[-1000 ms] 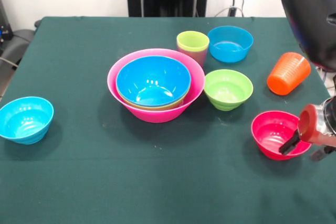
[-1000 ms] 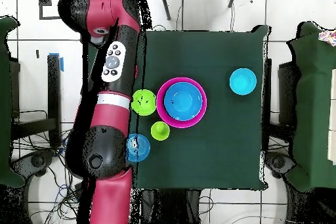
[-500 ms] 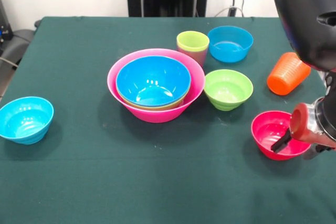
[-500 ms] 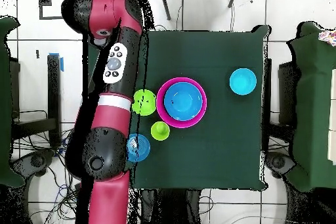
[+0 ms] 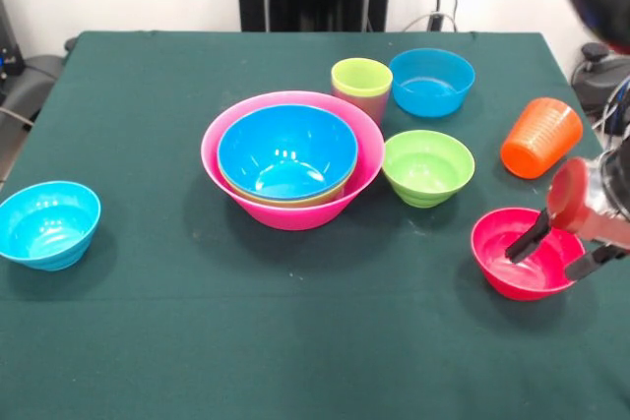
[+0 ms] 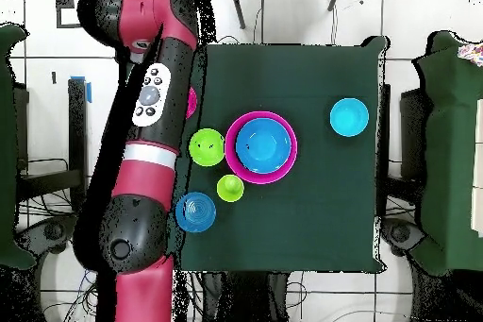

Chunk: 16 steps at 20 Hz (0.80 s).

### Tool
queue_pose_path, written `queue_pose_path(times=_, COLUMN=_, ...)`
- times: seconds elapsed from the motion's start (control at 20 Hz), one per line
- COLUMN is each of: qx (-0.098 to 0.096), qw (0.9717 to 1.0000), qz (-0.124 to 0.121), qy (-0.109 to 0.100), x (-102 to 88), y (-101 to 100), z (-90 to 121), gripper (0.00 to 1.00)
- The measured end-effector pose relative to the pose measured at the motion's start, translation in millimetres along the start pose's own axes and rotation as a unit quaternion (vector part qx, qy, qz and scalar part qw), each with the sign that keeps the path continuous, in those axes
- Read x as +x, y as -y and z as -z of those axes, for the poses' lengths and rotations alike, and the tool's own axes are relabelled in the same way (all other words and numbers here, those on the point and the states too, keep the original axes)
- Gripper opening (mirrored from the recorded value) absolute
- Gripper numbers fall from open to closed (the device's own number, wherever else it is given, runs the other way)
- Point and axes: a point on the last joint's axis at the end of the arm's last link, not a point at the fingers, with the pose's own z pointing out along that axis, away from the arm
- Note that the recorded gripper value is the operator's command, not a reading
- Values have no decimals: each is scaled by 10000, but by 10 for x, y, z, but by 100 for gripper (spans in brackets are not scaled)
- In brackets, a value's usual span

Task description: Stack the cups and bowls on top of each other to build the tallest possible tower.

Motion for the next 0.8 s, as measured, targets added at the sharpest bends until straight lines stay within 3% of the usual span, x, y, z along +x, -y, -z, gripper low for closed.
queue_pose_path(times=0.4, qx=191, qw=9996, qz=-90, qy=194, x=158, y=-39, z=394, gripper=100)
queue_pose_path(times=0.8, qx=252, qw=9992, qz=-212, qy=216, x=401, y=-92, z=635, gripper=100)
